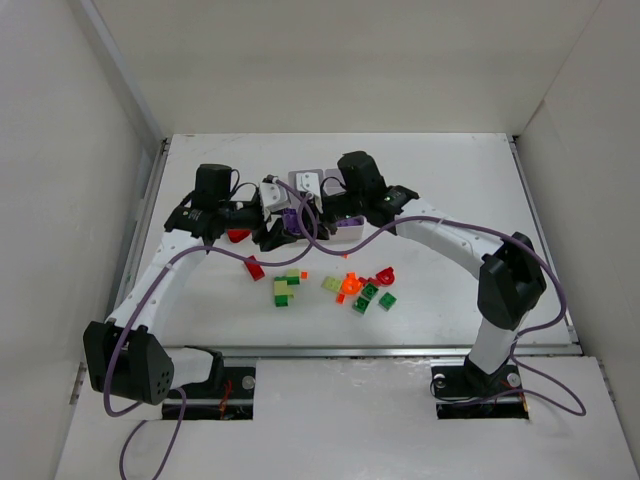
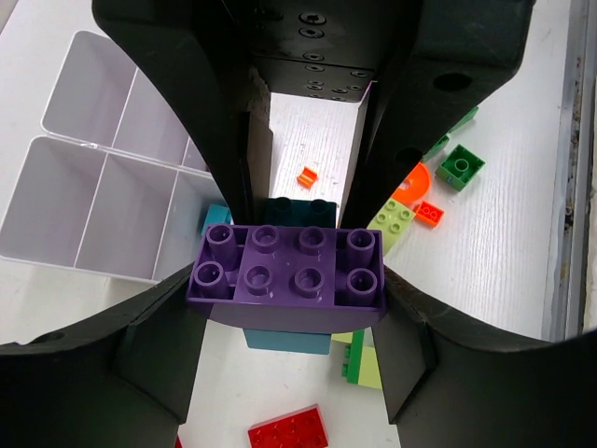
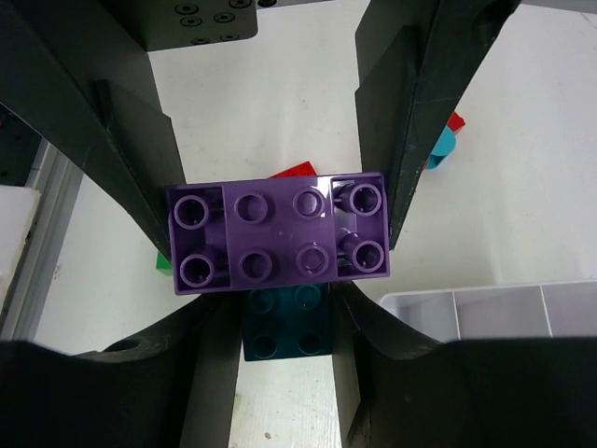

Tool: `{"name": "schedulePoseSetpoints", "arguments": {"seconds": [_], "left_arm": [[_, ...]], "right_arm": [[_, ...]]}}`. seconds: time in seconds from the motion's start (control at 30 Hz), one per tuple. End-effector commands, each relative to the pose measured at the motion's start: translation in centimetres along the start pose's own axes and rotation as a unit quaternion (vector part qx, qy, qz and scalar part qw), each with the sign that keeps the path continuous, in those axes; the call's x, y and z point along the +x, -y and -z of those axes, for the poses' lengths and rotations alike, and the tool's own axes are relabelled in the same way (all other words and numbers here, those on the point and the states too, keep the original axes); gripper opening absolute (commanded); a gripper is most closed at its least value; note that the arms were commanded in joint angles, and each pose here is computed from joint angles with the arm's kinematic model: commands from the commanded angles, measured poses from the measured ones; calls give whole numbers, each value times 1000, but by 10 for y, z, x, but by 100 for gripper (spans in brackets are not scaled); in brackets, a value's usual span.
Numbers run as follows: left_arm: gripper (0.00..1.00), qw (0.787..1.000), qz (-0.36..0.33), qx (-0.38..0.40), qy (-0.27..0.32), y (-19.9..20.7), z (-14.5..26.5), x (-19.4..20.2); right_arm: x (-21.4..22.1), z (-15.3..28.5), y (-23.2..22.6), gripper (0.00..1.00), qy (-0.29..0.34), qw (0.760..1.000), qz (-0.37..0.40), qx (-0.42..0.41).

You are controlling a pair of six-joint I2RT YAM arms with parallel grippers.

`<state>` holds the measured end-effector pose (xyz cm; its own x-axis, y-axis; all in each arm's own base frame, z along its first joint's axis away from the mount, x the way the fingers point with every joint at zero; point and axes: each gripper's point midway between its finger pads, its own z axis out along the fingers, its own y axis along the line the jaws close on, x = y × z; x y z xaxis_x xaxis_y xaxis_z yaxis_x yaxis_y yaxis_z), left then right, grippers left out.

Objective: Sort the legos into containers by color

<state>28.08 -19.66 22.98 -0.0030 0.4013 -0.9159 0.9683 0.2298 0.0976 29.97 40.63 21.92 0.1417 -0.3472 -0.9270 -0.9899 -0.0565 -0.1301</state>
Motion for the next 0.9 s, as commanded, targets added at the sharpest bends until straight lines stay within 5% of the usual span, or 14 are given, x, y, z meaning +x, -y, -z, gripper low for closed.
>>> {"name": "schedulePoseSetpoints", "arguments": {"seconds": [0.0, 0.33, 0.6, 0.87], "left_arm": [[0, 1000, -11, -4, 21, -2, 3, -16], [0, 998, 9, 9, 54, 2, 2, -32], [0, 999, 13, 7, 37, 3, 3, -23], [0, 997, 31, -62, 25, -11, 9, -18]], "right_arm": [[4, -1, 9, 6, -22, 999, -2, 25], [62, -5, -4, 0, -90, 995, -49, 20], [68, 3, 1, 0, -91, 993, -65, 31], [79, 51, 54, 0, -127, 977, -61, 162]]}}
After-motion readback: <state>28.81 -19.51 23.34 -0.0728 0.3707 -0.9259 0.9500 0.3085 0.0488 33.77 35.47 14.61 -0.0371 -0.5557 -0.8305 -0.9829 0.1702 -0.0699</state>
